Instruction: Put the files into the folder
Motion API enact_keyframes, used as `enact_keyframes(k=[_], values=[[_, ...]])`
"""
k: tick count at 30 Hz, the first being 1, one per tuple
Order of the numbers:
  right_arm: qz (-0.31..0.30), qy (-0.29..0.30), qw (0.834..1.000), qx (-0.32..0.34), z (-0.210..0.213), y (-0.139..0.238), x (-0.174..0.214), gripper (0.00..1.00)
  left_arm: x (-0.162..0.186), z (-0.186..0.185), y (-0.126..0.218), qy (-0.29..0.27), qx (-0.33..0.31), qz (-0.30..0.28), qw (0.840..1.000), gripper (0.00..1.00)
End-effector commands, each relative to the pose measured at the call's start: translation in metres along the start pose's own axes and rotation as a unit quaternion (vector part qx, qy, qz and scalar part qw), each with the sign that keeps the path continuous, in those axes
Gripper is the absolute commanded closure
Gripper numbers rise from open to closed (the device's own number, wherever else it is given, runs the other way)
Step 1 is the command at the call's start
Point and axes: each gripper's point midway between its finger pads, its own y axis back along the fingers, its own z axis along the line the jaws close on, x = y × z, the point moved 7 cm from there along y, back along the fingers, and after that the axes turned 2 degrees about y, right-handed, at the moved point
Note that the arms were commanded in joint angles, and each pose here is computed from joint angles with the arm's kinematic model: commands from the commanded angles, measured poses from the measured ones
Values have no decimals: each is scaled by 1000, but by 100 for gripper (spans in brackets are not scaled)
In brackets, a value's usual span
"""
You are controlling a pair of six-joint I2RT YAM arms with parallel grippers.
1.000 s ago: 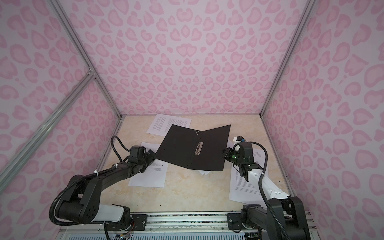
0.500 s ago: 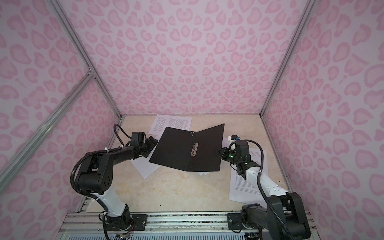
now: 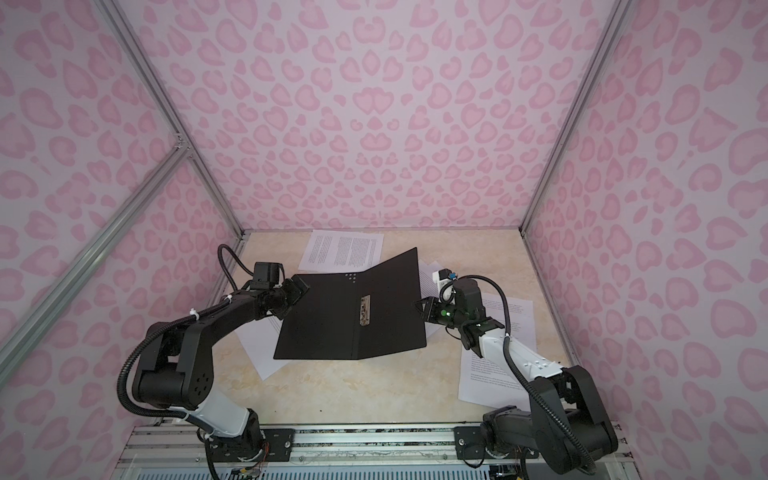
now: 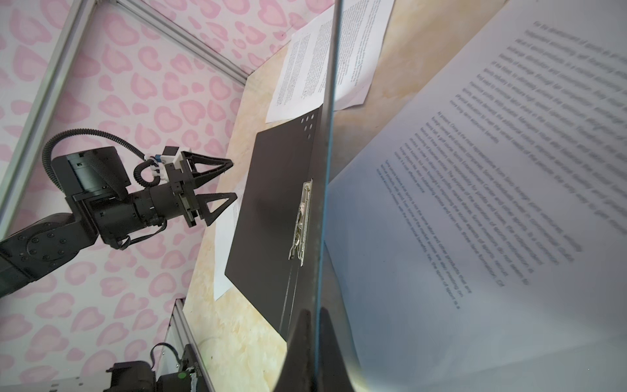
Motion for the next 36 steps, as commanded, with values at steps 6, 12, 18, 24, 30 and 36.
enact_keyframes(k=[6, 12, 18, 24, 30, 36], values=[[-32, 19, 999, 5, 11, 18, -4, 100, -1, 21, 29, 8, -34, -37, 999, 6], [-71, -8, 997, -35, 18, 30, -16, 100, 7, 48, 30, 16, -45, -21, 999, 5], [-64, -17, 998, -20, 16, 45, -20, 100, 16, 48, 12, 19, -19, 19, 999, 5], [-75, -28, 997, -7, 17, 66, -19, 100, 16, 48, -16, 53, -19, 39, 998, 5], [-55, -35, 998, -22, 20, 72, -18, 100, 1, 51, -44, 118, -33, 27, 992, 5], [-47, -41, 997, -42, 30, 75, -20, 100, -27, 31, -58, 151, -13, 15, 988, 5]])
